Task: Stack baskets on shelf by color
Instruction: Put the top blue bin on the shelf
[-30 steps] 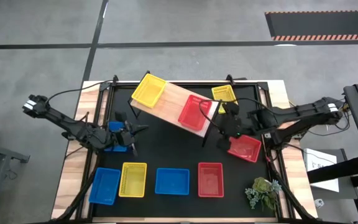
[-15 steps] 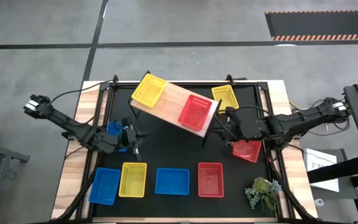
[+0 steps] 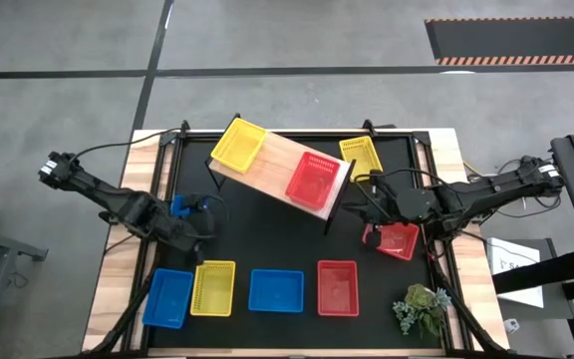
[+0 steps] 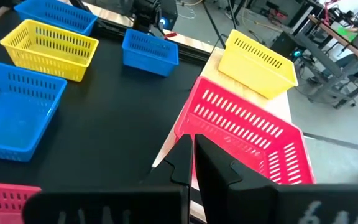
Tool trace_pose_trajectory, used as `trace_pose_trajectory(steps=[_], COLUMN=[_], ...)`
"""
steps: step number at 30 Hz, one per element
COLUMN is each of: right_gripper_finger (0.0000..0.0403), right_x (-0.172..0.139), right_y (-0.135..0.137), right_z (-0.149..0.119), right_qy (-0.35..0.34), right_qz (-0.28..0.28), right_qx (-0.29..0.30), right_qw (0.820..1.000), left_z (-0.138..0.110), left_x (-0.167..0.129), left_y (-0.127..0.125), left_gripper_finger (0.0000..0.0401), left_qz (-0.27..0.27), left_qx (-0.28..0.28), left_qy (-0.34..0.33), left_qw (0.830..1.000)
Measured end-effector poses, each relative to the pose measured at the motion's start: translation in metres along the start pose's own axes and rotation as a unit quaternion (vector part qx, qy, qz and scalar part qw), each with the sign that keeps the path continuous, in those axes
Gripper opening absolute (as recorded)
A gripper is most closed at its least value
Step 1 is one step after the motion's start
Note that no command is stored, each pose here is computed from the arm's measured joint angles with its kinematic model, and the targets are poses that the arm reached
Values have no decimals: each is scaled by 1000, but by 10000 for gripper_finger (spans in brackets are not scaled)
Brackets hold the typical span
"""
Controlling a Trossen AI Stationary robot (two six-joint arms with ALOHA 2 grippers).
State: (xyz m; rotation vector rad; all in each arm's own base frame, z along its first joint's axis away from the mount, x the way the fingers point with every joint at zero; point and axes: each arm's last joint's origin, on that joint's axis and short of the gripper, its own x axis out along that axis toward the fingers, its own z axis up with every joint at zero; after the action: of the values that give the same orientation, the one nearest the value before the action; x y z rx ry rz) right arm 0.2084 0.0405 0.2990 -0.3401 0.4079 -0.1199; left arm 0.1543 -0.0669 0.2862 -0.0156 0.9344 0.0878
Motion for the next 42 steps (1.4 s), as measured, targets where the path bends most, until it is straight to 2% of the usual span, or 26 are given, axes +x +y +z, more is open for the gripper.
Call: trace_pose_trajectory(steps=[2, 5, 7, 12, 15, 22, 25, 29, 42], right_gripper_finger=[8, 8, 8, 8, 8, 9, 8, 9, 9], right_x=[0, 0, 0, 0, 1, 1, 1, 1, 1], right_y=[0, 0, 0, 0, 1, 1, 2, 2, 2], right_z=[0, 0, 0, -1, -1, -2, -3, -5, -6], right_qy=[1, 2, 2, 4, 4, 4, 10, 18, 21], right_qz=[1, 1, 1, 2, 5, 14, 15, 17, 17], right_qx=[-1, -1, -1, -1, -2, -3, -4, -1, 3], right_qw=[1000, 1000, 1000, 1000, 1000, 1000, 1000, 1000, 1000], left_z=[-8, -22, -27, -34, -35, -39, -47, -58, -71], left_x=[5, 14, 18, 23, 24, 34, 44, 56, 80], left_y=[0, 2, 3, 1, 2, 0, 0, 0, -3], left_gripper_finger=[0, 0, 0, 10, 40, 141, 166, 173, 165], left_qz=[-13, 12, 27, 21, 29, 46, 57, 60, 48], left_qx=[-2, -15, -23, -22, -17, 6, 14, 29, 53], left_qy=[49, 121, 154, 221, 239, 265, 286, 310, 310], left_qw=[999, 993, 987, 975, 970, 963, 956, 949, 948])
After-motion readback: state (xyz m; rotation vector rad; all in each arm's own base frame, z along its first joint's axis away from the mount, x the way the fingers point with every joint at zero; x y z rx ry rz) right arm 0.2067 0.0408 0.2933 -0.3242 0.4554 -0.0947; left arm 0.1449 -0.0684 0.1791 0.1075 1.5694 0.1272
